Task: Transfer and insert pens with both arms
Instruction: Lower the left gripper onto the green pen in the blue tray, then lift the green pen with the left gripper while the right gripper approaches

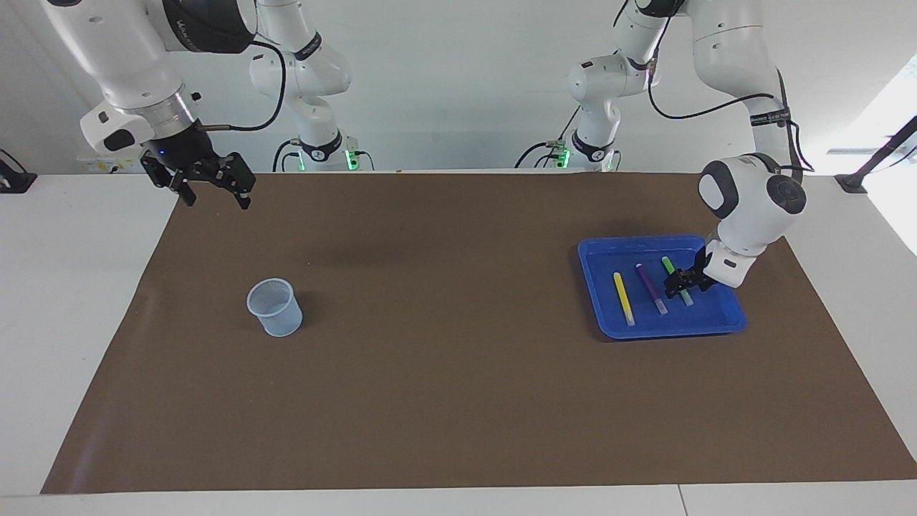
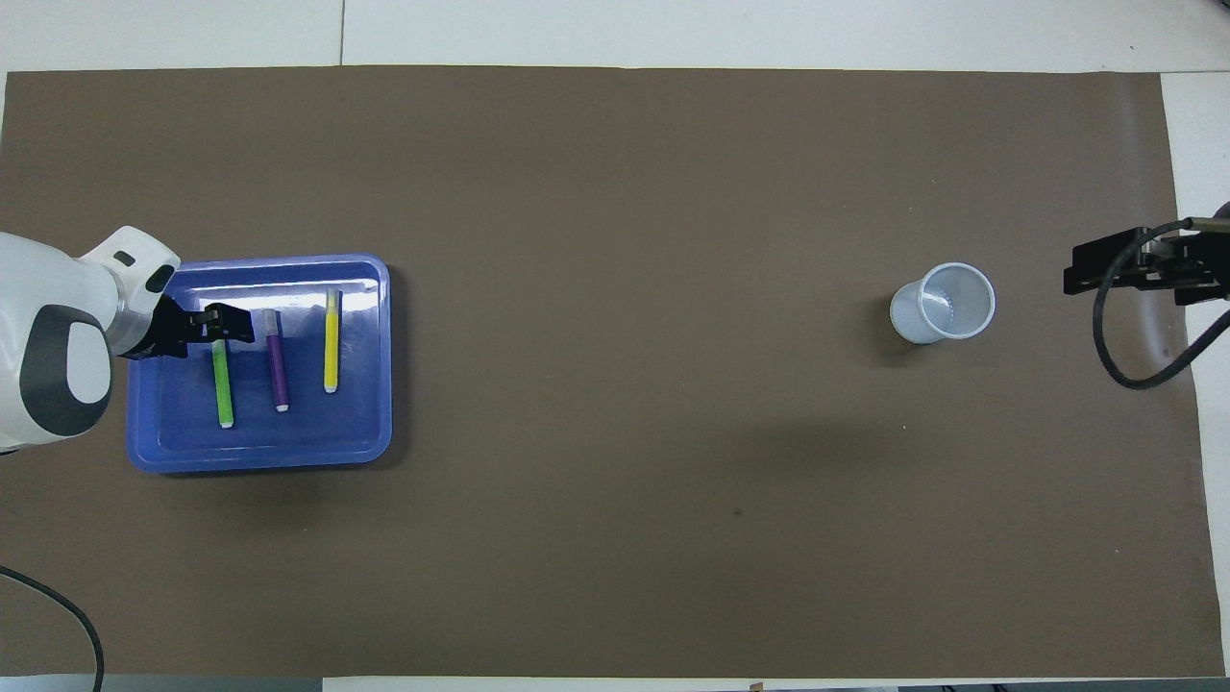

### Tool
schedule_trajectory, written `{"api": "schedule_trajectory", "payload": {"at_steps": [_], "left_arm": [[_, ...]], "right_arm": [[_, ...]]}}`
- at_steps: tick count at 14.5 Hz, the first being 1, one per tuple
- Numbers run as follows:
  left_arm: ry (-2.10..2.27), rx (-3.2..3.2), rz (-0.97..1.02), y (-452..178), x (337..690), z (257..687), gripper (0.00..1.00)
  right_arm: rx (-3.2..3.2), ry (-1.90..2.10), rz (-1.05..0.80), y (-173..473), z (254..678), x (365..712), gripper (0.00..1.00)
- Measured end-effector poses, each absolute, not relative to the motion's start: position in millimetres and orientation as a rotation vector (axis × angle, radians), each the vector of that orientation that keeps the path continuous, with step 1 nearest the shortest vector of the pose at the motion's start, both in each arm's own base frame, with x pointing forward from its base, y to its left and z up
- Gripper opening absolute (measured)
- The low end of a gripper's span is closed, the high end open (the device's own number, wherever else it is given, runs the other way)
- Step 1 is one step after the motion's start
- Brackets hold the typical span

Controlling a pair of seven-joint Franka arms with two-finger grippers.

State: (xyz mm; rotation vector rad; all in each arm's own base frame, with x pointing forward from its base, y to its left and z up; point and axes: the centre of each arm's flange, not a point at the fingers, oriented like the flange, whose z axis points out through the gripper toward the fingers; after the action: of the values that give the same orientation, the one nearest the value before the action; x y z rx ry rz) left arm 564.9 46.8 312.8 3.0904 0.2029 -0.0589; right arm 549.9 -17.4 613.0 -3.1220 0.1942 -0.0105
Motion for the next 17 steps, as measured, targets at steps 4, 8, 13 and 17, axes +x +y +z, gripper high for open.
{"api": "schedule_trajectory", "payload": {"at_steps": [4, 8, 13, 17], "left_arm": [[0.133, 3.136, -0.105, 48.2, 561.6, 305.4, 0.92], [0.118, 3.139, -0.128, 48.2, 560.8, 299.3, 0.88], [0.113, 3.139, -0.140, 48.0, 560.0, 298.9, 0.54], [0.109, 3.139, -0.141, 46.7, 560.3, 300.7, 0.25]], "right_arm": [[-3.122, 0.196, -0.011, -18.1, 613.0, 549.8, 1.00], [-3.122, 0.196, -0.011, -18.1, 613.0, 549.8, 1.00], [-3.122, 0.196, -0.011, -18.1, 613.0, 549.8, 1.00], [-3.122, 0.197, -0.011, -18.4, 612.9, 549.8, 1.00]]}}
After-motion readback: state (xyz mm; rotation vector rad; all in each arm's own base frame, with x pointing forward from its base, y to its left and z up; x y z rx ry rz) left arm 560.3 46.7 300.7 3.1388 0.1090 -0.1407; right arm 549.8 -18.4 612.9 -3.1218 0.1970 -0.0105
